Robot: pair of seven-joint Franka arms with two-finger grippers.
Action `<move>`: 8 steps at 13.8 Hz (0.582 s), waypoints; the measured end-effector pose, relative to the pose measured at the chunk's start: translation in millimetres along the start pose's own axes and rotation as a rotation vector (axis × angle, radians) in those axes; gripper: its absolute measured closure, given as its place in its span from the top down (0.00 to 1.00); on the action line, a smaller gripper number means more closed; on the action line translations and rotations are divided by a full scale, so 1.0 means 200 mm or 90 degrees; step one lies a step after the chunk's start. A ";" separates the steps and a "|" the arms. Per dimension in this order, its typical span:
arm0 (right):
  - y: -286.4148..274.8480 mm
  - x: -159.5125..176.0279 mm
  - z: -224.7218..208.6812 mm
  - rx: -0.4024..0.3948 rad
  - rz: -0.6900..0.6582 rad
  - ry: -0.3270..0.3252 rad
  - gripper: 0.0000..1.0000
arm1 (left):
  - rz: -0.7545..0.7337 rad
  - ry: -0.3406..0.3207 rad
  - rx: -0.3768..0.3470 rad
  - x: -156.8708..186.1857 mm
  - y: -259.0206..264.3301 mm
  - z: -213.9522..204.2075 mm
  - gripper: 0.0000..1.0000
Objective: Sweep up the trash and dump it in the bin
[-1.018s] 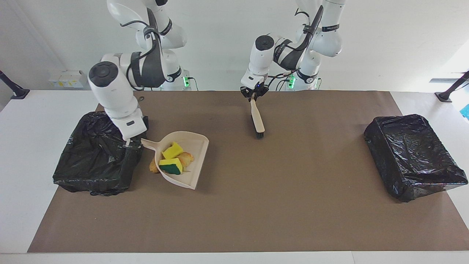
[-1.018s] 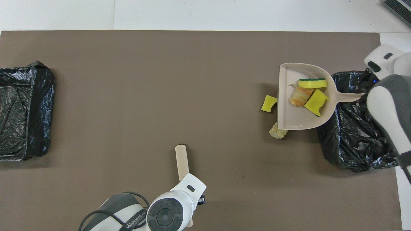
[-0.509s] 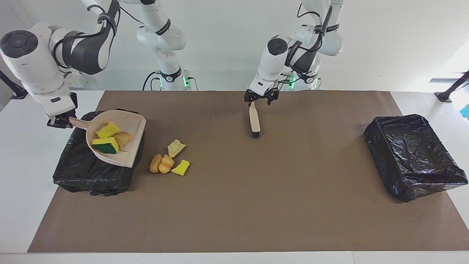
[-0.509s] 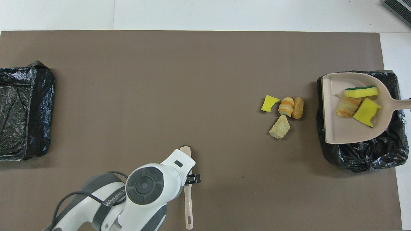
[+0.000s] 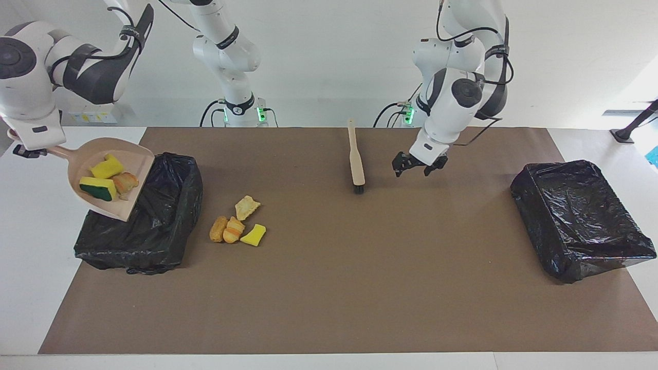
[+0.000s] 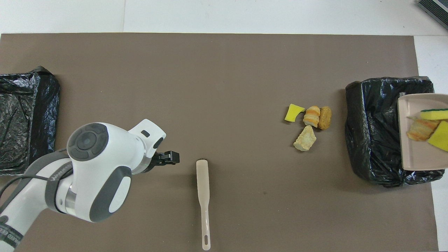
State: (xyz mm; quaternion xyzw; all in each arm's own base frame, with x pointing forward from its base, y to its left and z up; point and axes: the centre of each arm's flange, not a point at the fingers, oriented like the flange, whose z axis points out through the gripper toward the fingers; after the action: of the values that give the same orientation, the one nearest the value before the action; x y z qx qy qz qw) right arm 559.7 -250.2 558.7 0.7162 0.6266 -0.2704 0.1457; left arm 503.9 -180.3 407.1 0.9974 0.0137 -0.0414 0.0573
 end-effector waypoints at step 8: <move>0.05 0.25 -0.23 -0.020 -0.083 -0.124 0.31 | 0.071 0.044 0.040 0.34 -0.21 -0.52 1.00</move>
State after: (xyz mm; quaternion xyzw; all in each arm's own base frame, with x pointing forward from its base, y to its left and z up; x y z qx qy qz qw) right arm 583.1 -185.8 566.1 0.6419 0.6590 -0.3379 0.1989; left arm 579.3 -124.8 499.9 0.9988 -0.0410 -0.0038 0.0274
